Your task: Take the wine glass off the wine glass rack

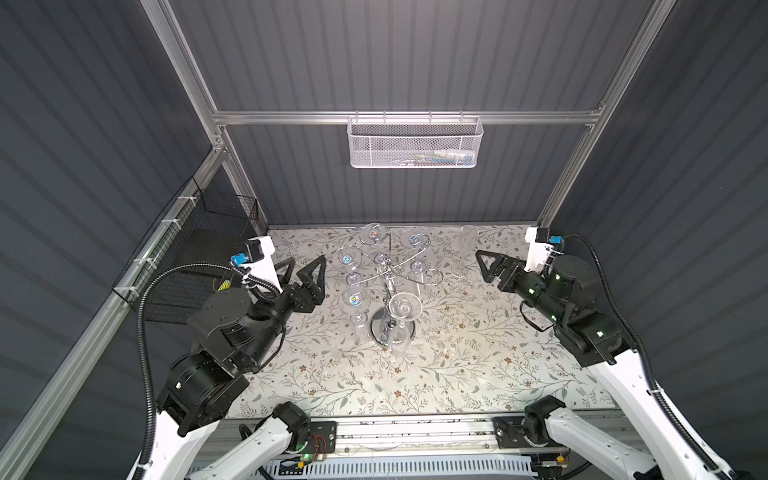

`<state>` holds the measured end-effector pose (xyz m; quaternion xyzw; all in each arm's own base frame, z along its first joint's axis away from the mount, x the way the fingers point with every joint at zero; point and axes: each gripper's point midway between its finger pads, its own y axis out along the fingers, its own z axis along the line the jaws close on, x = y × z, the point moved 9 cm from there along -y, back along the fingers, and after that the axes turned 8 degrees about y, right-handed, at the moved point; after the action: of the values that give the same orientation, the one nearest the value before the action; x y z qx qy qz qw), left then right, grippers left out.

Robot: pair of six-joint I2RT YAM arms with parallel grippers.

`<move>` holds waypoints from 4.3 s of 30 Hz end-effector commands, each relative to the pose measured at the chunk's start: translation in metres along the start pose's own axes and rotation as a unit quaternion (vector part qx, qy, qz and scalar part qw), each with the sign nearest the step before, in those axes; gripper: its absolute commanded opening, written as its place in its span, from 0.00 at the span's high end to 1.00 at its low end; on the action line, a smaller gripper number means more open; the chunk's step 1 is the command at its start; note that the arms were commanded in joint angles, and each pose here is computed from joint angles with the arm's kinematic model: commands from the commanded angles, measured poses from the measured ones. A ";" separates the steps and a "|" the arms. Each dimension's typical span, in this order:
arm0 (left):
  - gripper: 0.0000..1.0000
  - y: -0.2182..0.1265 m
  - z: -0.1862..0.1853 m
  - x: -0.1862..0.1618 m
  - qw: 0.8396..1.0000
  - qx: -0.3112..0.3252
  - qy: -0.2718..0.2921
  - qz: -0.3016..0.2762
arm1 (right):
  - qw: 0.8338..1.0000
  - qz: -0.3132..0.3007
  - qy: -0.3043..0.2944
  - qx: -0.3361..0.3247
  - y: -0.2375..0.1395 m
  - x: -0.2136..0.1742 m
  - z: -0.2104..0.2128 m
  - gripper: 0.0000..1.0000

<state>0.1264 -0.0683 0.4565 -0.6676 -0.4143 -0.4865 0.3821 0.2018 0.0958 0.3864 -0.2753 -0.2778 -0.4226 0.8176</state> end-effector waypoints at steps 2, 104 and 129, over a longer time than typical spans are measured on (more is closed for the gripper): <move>0.24 -0.017 0.006 -0.021 0.997 -0.011 -0.057 0.040 | 0.985 0.115 0.109 0.067 -0.029 -0.025 0.012 0.12; 0.21 -0.003 0.013 -0.053 0.997 0.001 -0.061 0.045 | 0.912 0.287 0.261 0.134 0.021 -0.109 0.088 0.73; 0.21 -0.010 0.017 -0.056 0.997 0.009 -0.063 0.041 | 0.918 0.288 0.249 0.112 0.018 -0.105 0.091 1.00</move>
<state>0.1143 -0.0612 0.4032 -0.7131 -0.4144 -0.4248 0.3733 0.1480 0.2256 0.3643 -0.1383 -0.0058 -0.1878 0.9724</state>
